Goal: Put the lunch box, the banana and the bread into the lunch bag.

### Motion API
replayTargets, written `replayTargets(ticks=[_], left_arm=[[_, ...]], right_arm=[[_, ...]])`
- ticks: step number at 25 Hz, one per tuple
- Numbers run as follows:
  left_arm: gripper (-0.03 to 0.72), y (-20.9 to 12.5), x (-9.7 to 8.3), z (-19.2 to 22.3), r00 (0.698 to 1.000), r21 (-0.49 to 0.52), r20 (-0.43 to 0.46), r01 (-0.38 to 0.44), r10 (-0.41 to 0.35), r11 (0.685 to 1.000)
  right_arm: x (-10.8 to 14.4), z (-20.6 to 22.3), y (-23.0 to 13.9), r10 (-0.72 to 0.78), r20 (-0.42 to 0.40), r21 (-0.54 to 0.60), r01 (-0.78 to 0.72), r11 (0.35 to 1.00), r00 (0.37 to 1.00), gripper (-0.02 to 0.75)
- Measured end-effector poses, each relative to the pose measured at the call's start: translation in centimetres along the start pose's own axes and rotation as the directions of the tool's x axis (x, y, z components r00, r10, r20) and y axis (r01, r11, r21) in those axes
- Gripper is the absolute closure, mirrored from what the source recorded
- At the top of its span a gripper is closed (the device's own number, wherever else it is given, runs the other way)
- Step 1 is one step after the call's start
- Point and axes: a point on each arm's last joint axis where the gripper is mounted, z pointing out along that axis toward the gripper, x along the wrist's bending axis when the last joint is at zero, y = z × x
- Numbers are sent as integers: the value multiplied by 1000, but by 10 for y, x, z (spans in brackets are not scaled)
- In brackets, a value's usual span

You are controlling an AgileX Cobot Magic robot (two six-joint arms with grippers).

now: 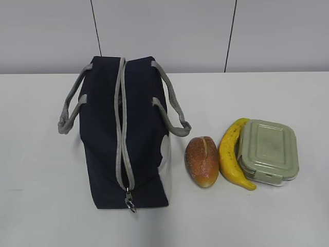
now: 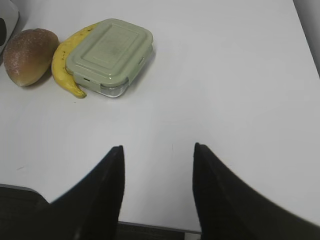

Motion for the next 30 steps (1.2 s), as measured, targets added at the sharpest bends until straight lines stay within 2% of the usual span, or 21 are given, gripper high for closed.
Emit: replayTargets(ticks=[14, 19, 24, 30], left_arm=[[317, 0, 0, 0, 1000, 0, 0, 0, 0, 1000], [317, 0, 0, 0, 1000, 0, 0, 0, 0, 1000], [317, 0, 0, 0, 1000, 0, 0, 0, 0, 1000], [317, 0, 0, 0, 1000, 0, 0, 0, 0, 1000]], right_arm=[[-1, -1, 1, -4, 10, -4, 4, 1000, 1000, 388], [-2, -5, 3, 48, 12, -10, -48, 999, 999, 388], [-2, -2, 16, 126, 18, 44, -126, 991, 992, 388], [-2, 12, 39, 214, 44, 163, -218, 962, 976, 388]])
